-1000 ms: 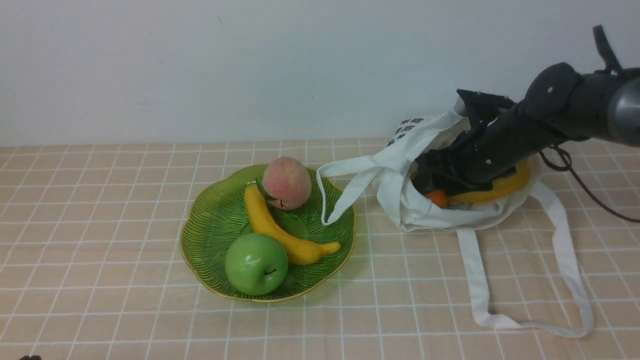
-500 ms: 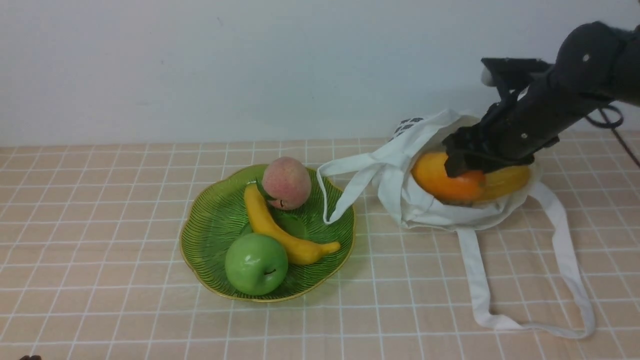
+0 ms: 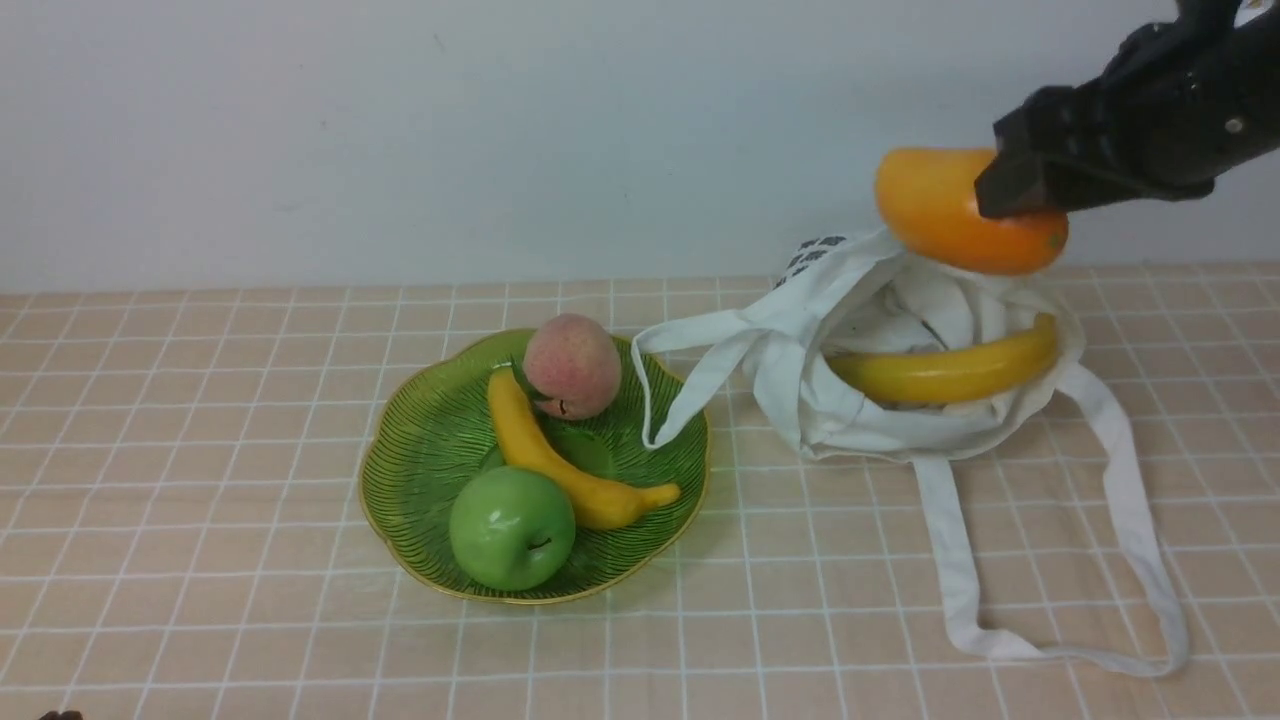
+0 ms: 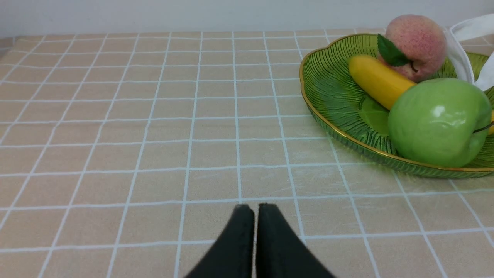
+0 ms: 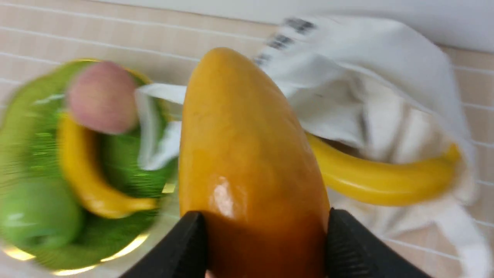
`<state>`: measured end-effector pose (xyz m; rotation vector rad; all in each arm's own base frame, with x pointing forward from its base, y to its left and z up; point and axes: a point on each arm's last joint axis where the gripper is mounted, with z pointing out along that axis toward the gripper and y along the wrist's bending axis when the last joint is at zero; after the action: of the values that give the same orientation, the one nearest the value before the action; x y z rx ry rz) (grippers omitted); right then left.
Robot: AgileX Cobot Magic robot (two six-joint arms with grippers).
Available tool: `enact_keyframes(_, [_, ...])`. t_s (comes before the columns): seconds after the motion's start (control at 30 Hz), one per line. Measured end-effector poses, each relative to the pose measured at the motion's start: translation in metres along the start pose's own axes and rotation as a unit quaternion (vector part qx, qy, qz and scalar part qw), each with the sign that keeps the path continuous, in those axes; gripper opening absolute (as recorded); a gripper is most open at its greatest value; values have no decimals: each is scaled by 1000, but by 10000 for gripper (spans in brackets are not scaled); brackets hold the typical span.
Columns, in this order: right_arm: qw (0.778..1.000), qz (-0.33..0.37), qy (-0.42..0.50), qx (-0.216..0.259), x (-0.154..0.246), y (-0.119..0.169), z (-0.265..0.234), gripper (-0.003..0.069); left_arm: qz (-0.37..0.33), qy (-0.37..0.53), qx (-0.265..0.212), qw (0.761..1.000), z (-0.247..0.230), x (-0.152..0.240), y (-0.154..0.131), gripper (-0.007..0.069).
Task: Take the fruit out of the bag on the brown coffee tablecloth and place them on the plate.
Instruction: 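Take the mango out of the bag and place it on the plate with the right gripper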
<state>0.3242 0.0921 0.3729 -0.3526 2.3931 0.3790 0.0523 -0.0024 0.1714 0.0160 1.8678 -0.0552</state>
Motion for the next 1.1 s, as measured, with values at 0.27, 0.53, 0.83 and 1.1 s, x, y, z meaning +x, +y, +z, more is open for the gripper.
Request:
enact_keyframes(0.27, [987, -105, 11, -122, 8, 85, 42, 361, 0, 0, 0, 1000, 0, 0, 0, -8])
enact_keyframes(0.53, [984, -127, 13, -126, 29, 122, 142, 353, 0, 0, 0, 1000, 0, 0, 0, -8])
enact_keyframes(0.83, [988, -110, 31, -104, 50, 115, 202, 349, 0, 0, 0, 1000, 0, 0, 0, -8])
enact_keyframes(1.1, [987, -115, 35, -102, 50, 115, 197, 627, 0, 0, 0, 1000, 0, 0, 0, -8])
